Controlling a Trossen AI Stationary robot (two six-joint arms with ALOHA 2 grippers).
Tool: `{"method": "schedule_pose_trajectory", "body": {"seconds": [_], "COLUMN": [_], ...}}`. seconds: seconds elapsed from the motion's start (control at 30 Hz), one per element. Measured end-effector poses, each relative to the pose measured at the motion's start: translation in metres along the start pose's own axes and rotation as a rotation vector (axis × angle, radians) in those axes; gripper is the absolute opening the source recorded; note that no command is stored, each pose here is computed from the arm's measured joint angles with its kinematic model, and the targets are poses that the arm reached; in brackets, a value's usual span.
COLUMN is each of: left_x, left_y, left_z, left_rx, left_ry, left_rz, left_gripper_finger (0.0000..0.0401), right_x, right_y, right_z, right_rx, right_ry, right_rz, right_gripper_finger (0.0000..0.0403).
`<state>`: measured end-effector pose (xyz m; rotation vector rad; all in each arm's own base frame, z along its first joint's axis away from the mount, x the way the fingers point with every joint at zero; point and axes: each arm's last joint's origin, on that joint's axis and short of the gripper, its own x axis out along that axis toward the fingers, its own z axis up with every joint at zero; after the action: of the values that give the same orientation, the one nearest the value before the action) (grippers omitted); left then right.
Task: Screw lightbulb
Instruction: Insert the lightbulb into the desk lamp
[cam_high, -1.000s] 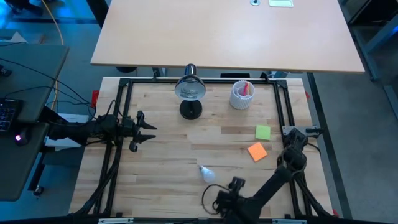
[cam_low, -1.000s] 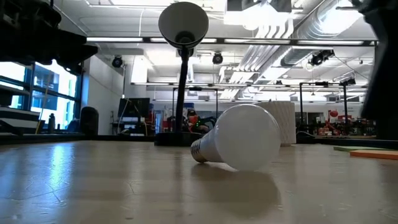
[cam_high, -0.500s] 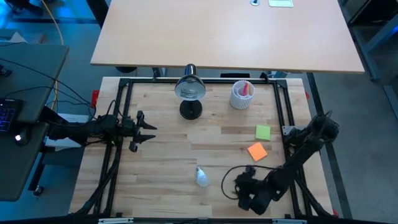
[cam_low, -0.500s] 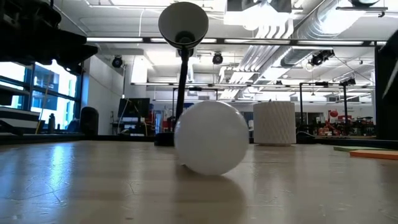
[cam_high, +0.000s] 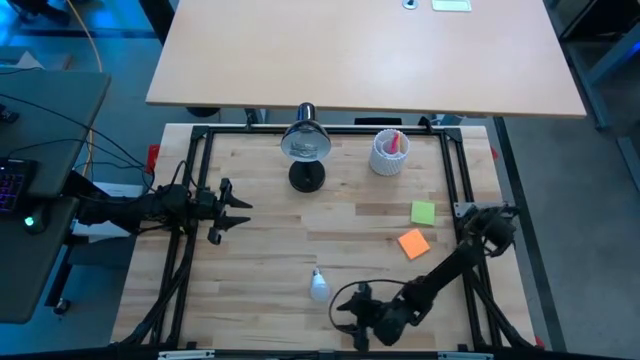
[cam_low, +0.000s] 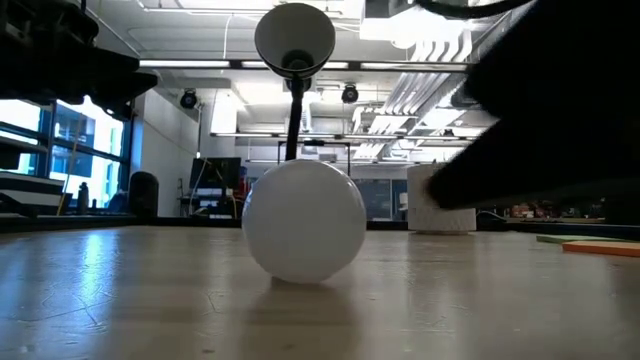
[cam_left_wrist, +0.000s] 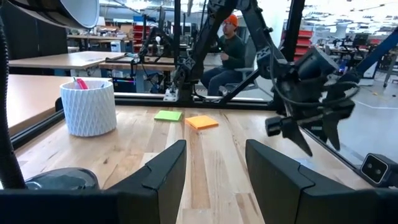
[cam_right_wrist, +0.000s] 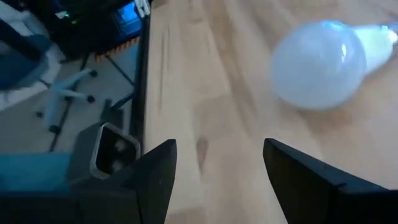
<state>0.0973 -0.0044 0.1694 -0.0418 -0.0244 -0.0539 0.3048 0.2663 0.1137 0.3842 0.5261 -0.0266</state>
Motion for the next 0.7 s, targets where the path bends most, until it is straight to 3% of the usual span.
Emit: {"method": "schedule_pose_trajectory", "body": {"seconds": [0.2,0.37,0.5,0.7], "left_x": [0.000,0.000,0.000,0.000], "left_y": [0.000,0.000,0.000,0.000], "left_z": [-0.001,0.000,0.000,0.000], "left_rx": [0.000,0.000,0.000,0.000], "left_ry": [0.005,0.002,0.002,0.002], "left_rz": [0.000,0.000,0.000,0.000], "left_gripper_finger": [0.0161,0.0161,0.0161,0.0161], "right_x": [0.022,0.020,0.021,0.028], "right_y": [0.000,-0.006,-0.012,-0.019], "right_z": [0.016,0.016,0.017,0.016], "right_rx": [-0.017,-0.101,-0.113,-0.030], "right_ry": [0.026,0.163,0.199,0.191], "right_rz": [-0.112,-0.258,-0.304,-0.310], "right_gripper_finger": [0.0239,0.0243,0.0267,0.0316]}}
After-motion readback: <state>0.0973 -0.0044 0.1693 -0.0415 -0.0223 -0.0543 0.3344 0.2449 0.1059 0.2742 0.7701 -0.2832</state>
